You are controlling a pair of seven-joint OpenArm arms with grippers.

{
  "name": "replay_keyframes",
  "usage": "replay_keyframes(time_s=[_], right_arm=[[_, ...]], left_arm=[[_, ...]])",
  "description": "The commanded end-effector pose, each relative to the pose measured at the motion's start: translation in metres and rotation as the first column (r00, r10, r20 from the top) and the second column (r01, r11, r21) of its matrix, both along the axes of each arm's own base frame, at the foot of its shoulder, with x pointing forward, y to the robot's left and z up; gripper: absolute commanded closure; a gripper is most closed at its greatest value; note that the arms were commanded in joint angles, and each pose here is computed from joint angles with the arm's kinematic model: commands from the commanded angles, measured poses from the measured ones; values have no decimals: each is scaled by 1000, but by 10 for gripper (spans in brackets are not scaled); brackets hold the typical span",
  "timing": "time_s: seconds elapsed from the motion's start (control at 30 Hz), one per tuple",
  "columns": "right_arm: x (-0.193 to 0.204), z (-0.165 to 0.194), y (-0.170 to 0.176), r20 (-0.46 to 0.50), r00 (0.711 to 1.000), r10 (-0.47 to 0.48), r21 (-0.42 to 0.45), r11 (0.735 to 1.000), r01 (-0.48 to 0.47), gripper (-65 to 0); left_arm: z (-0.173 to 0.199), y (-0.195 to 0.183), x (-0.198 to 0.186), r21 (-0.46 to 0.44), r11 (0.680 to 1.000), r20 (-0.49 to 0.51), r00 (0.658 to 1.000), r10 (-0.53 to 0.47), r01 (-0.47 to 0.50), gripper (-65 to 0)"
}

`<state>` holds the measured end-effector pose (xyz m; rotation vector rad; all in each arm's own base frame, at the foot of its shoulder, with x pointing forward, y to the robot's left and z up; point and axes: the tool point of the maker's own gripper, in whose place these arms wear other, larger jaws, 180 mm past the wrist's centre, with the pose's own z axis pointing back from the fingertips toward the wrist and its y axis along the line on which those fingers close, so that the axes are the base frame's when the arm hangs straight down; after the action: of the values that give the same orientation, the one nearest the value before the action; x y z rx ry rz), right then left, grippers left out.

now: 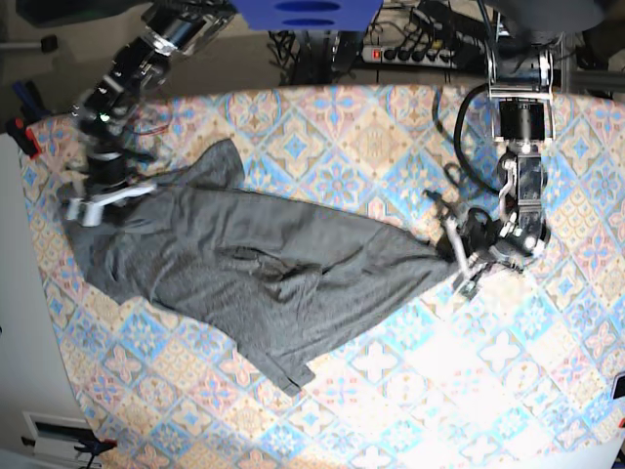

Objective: Layout the t-shirt on the table in an organized manner, then fold the t-shirt properly
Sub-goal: 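Lift and spread the shirt with both grippers, then lay it down, then release with the left gripper and reach it into the shirt's middle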

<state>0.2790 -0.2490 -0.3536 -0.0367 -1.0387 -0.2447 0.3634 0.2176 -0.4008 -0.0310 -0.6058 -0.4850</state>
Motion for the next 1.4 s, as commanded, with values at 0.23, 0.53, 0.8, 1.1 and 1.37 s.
replay_keyframes(time_s=[0.23, 0.53, 0.8, 1.1, 1.37], right_arm=[[-6, -8, 6, -15, 1000, 25, -1, 1000, -25, 0], [-3, -5, 6, -11, 1000, 27, -8, 1000, -27, 0], [-4, -6, 6, -14, 1000, 27, -7, 1000, -27, 0], [-3, -4, 6, -9, 1000, 29, -11, 1000, -29, 0], [-7, -4, 2, -15, 1000, 20, -18, 1000, -20, 0]], left_arm=[[6, 15, -1, 13, 1000, 76, 997, 25, -26, 0], [81, -19, 13, 27, 997, 302, 951, -71, 66, -304], [184, -69, 18, -77, 982, 477, 871, -114, 171, -311], [123, -230, 47, -181, 897, 219, 905, -364, 404, -312], [71, -288, 52, -269, 893, 147, 931, -333, 362, -312]])
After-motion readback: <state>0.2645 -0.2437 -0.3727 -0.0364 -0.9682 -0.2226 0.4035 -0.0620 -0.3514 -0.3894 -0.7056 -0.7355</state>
